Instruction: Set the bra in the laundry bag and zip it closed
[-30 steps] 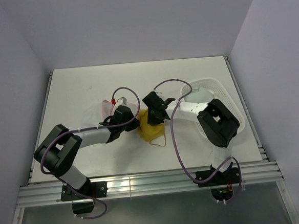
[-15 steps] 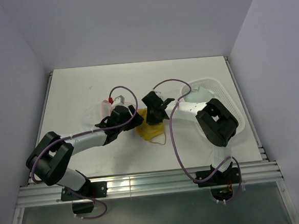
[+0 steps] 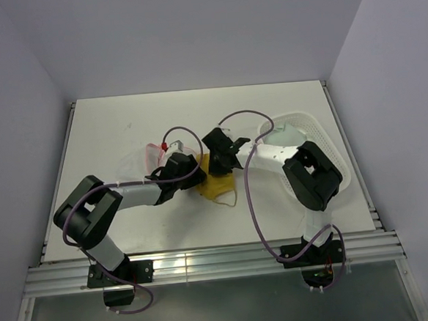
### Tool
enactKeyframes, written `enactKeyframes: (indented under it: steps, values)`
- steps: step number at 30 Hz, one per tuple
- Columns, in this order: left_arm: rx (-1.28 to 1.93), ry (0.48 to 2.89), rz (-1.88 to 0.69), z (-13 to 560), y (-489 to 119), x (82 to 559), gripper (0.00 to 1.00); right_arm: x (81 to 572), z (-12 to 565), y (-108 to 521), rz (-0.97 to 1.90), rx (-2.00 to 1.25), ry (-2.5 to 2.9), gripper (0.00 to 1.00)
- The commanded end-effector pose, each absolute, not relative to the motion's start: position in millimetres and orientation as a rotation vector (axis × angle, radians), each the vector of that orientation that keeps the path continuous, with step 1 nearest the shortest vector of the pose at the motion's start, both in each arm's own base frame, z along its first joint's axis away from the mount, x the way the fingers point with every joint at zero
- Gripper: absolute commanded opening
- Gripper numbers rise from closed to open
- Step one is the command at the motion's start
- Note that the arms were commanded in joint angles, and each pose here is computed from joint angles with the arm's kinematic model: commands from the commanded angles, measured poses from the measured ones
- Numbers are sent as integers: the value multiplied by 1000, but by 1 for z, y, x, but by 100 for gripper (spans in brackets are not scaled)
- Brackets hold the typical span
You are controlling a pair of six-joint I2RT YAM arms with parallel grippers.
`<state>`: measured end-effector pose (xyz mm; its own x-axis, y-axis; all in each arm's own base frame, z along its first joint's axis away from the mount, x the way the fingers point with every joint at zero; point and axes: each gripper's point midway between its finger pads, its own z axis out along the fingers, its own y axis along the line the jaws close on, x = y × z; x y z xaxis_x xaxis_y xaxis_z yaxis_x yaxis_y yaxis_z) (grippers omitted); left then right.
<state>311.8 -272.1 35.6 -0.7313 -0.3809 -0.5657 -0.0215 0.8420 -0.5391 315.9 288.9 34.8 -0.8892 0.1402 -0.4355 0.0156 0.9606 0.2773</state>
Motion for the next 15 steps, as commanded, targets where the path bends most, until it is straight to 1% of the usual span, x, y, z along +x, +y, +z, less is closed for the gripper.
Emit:
enactKeyframes:
  steps: [1,4,5,6,7,8,9,10,11,12,13,14,15]
  values:
    - [-275,2313,-675,35,-279,315,59,330,75,292,406,120,2556,0]
    - [-263,2302,-703,37,-285,319,56,329,86,289,407,125,2539,0]
    - [-260,2306,-702,36,-286,319,48,330,89,285,402,135,2533,0]
    - [-260,2302,-708,37,-287,320,44,329,99,280,410,146,2510,0]
    - [-261,2305,-711,37,-287,320,39,329,105,276,414,154,2499,2]
    - [-258,2306,-711,37,-288,320,24,333,110,267,415,177,2485,6]
    - [-257,2308,-712,37,-289,320,18,332,120,261,431,187,2462,9]
    - [-251,2310,-719,38,-290,320,14,331,123,256,442,182,2461,19]
    - [-252,2311,-723,37,-290,319,5,332,124,244,448,205,2457,24]
    - [-253,2314,-724,37,-291,319,2,333,126,241,473,209,2448,28]
    - [-251,2314,-728,37,-291,319,0,330,126,241,515,190,2455,35]
    - [-251,2313,-736,38,-292,319,0,324,121,234,530,189,2461,38]
    - [-251,2313,-736,38,-292,319,0,330,122,228,547,198,2438,44]
